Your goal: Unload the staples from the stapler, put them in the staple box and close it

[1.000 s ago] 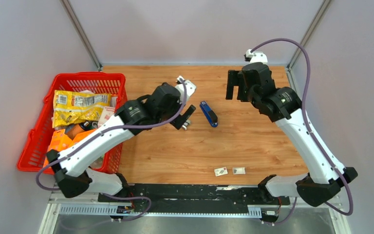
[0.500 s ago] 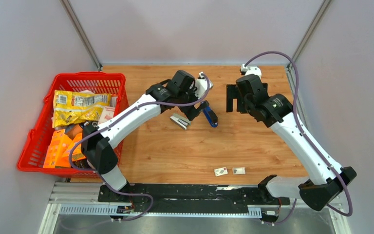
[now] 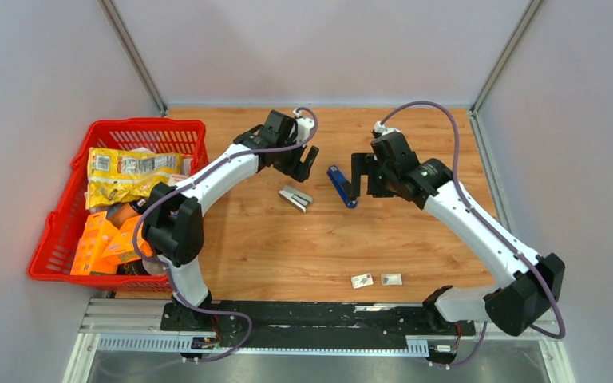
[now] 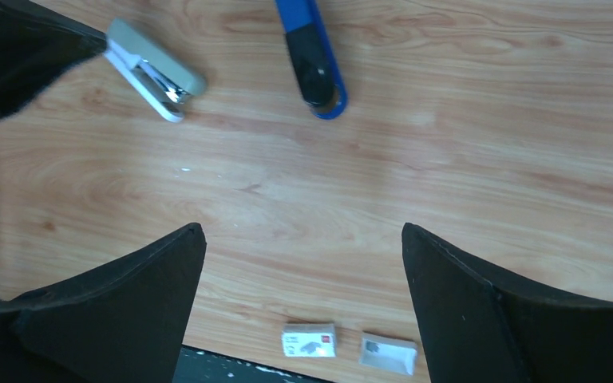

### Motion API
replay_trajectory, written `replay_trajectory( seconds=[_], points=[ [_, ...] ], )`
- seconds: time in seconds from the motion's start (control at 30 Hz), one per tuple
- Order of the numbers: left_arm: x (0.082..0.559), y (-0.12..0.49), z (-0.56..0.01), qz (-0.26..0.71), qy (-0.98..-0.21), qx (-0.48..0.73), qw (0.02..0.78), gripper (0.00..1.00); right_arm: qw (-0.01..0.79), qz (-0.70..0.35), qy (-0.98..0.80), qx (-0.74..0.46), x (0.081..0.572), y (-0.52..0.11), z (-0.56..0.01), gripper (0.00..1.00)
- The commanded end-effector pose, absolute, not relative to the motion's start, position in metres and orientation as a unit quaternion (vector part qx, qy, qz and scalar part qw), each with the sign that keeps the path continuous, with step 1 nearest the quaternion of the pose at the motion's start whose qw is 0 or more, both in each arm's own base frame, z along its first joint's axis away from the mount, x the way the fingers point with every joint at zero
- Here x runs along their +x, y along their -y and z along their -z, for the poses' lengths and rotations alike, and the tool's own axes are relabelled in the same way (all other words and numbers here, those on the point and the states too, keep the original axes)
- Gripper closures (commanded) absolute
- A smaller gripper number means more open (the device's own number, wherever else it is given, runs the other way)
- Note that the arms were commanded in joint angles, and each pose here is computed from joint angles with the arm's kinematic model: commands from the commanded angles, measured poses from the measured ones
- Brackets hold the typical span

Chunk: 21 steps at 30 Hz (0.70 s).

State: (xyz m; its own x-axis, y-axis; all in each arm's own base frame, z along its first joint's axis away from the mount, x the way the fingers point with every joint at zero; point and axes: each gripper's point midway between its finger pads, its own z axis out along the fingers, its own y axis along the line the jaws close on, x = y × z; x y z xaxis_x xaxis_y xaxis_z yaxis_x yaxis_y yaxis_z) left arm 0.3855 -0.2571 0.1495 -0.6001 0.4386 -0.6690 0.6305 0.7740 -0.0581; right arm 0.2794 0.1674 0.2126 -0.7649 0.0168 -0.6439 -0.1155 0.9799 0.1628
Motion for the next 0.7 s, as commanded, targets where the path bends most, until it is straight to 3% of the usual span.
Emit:
replay_trajectory(
  seconds=[0.0,0.27,0.67],
  points=[
    [0.387,0.240,-0.135,0.111,-0.915,0.206,0.327,0.13,0.331,-0.189,-0.924,-0.039,0.295,-0.224,-0.211,0.05],
    [0.382,0.204,-0.112,0.059,-0.944,0.115,0.303,0.18,0.286,-0.209,-0.931,-0.086,0.306,-0.275,-0.180,0.10],
    [0.386,0.168,-0.089,0.025,-0.958,0.017,0.286,0.39,0.275,-0.224,-0.922,-0.153,0.310,-0.329,-0.146,0.26]
  ],
)
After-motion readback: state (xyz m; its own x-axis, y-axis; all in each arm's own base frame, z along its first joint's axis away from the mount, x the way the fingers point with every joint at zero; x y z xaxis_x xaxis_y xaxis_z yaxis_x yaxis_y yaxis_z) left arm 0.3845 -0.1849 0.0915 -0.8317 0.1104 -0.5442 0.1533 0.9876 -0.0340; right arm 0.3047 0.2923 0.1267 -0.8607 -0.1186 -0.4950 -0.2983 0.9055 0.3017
